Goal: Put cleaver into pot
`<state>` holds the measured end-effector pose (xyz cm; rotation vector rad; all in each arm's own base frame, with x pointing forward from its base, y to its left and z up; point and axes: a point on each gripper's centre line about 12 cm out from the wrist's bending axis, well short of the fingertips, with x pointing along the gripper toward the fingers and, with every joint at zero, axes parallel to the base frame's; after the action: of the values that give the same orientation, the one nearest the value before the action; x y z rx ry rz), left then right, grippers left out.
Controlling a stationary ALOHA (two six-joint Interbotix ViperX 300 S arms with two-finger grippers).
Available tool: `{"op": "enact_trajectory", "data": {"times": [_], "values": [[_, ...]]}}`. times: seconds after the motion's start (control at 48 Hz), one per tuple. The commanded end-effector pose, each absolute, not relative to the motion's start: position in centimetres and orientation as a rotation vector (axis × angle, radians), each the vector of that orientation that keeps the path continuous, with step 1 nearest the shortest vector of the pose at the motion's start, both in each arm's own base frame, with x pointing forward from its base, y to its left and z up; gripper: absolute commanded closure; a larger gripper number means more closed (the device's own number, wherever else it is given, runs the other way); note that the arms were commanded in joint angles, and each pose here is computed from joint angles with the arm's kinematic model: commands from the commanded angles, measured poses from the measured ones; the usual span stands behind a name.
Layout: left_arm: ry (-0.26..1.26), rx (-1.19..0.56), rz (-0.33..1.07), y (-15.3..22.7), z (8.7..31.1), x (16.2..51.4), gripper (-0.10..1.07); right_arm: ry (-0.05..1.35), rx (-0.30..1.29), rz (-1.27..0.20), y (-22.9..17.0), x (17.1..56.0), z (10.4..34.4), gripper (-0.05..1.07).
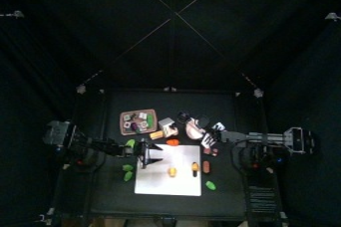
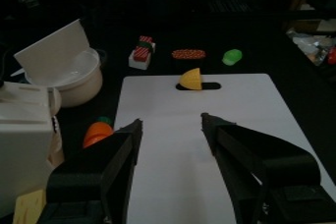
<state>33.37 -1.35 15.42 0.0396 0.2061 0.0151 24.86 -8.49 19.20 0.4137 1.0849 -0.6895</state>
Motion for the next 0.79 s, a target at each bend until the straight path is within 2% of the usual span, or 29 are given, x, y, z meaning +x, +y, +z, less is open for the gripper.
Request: {"op": "enact_trajectory", "data": {"times": [0.0, 0.146, 0.292, 0.458, 0.583, 0.771], "values": [[0.179, 0.040, 0.018, -1.27, 16.10, 33.62, 0.10, 1.068, 0.417, -0.689, -8.70, 25.15, 19.52, 0.60], [0.178, 0.045, 0.012, -1.37, 16.10, 33.62, 0.10, 1.081, 0.413, -0.690, -8.75, 25.28, 19.13, 0.54], [0.178, 0.045, 0.012, -1.33, 16.11, 33.62, 0.10, 1.085, 0.412, -0.692, -8.78, 25.36, 19.02, 0.40], [0.178, 0.045, 0.012, -1.33, 16.11, 33.62, 0.10, 1.081, 0.416, -0.695, -8.80, 25.39, 19.07, 0.29], [0.177, 0.045, 0.012, -1.33, 16.12, 33.62, 0.10, 1.078, 0.416, -0.695, -8.80, 25.37, 19.15, 0.24], [0.175, 0.045, 0.012, -1.33, 16.17, 33.66, 0.10, 1.073, 0.416, -0.695, -8.82, 25.43, 19.29, 0.24]]}}
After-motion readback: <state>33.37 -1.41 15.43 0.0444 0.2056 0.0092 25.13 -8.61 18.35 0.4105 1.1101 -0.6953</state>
